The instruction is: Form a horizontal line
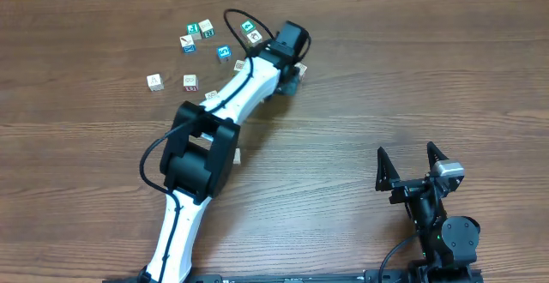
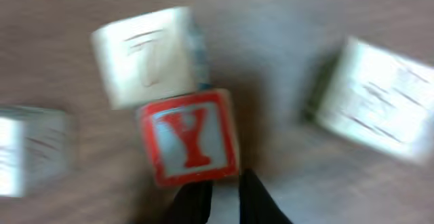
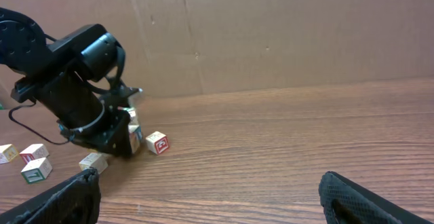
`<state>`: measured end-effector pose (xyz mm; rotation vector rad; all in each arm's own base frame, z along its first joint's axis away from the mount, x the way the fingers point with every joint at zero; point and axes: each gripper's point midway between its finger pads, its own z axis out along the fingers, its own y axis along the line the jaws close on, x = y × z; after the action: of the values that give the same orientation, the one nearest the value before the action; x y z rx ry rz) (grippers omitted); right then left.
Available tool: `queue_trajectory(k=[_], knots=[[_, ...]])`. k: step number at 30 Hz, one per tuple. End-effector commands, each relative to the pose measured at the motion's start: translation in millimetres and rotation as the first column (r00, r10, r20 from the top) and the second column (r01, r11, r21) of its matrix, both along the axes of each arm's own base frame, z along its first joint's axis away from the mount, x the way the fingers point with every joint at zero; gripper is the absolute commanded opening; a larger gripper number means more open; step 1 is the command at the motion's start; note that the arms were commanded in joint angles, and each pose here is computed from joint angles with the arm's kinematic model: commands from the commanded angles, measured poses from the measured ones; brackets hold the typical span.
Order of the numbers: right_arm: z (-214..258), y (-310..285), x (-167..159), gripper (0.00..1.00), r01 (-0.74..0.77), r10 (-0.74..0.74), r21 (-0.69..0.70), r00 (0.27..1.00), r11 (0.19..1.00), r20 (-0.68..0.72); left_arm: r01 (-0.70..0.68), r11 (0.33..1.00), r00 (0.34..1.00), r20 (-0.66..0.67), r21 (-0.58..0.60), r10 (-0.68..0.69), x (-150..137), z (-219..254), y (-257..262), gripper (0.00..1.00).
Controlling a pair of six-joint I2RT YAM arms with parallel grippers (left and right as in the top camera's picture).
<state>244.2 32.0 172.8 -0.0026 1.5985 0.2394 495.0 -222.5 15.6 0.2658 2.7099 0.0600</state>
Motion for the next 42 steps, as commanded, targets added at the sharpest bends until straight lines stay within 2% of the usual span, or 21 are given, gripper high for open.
queue_trajectory(k=[1,7,12,17,21,24,27,28,39,42], knots=[[-2.3,-1.7,0.3,1.0,0.009,-0.009,-0.003,1.0,1.0,0.002,-0.065,0.996,0.997,0.051,0.052,0.063,20.8,4.1,36.1,0.16],[-2.3,-1.7,0.3,1.0,0.009,-0.009,-0.003,1.0,1.0,0.002,-0.025,0.997,0.998,0.058,-0.069,0.029,34.4,14.7,25.8,0.23],[-2.3,-1.7,0.3,1.0,0.009,-0.009,-0.003,1.0,1.0,0.002,0.005,0.991,0.993,0.117,-0.137,0.011,52.1,55.5,9.9,0.22],[-2.3,-1.7,0.3,1.0,0.009,-0.009,-0.003,1.0,1.0,0.002,0.104,0.954,0.989,0.134,-0.282,-0.068,52.5,100.0,-26.9,0.22],[-2.3,-1.7,0.3,1.0,0.009,-0.009,-0.003,1.0,1.0,0.002,0.164,0.928,0.982,0.14,-0.334,-0.123,44.1,109.4,-53.1,0.4],[-2.3,-1.7,0.3,1.0,0.009,-0.009,-0.003,1.0,1.0,0.002,0.182,0.933,0.981,0.123,-0.311,-0.15,34.9,99.9,-61.9,0.52],[-2.3,-1.7,0.3,1.0,0.009,-0.009,-0.003,1.0,1.0,0.002,0.206,0.935,0.978,0.099,-0.29,-0.185,26.2,86.0,-66.8,0.7],[-2.3,-1.7,0.3,1.0,0.009,-0.009,-0.003,1.0,1.0,0.002,0.201,0.939,0.979,0.092,-0.28,-0.183,24.6,81.3,-66.1,0.72],[-2.3,-1.7,0.3,1.0,0.009,-0.009,-0.003,1.0,1.0,0.002,0.171,0.96,0.984,-0.016,-0.22,-0.178,16.8,6.9,-63.3,0.71],[-2.3,-1.7,0.3,1.0,0.009,-0.009,-0.003,1.0,1.0,0.002,0.167,0.962,0.984,-0.029,-0.214,-0.177,17.1,-6.6,-62.8,0.64]])
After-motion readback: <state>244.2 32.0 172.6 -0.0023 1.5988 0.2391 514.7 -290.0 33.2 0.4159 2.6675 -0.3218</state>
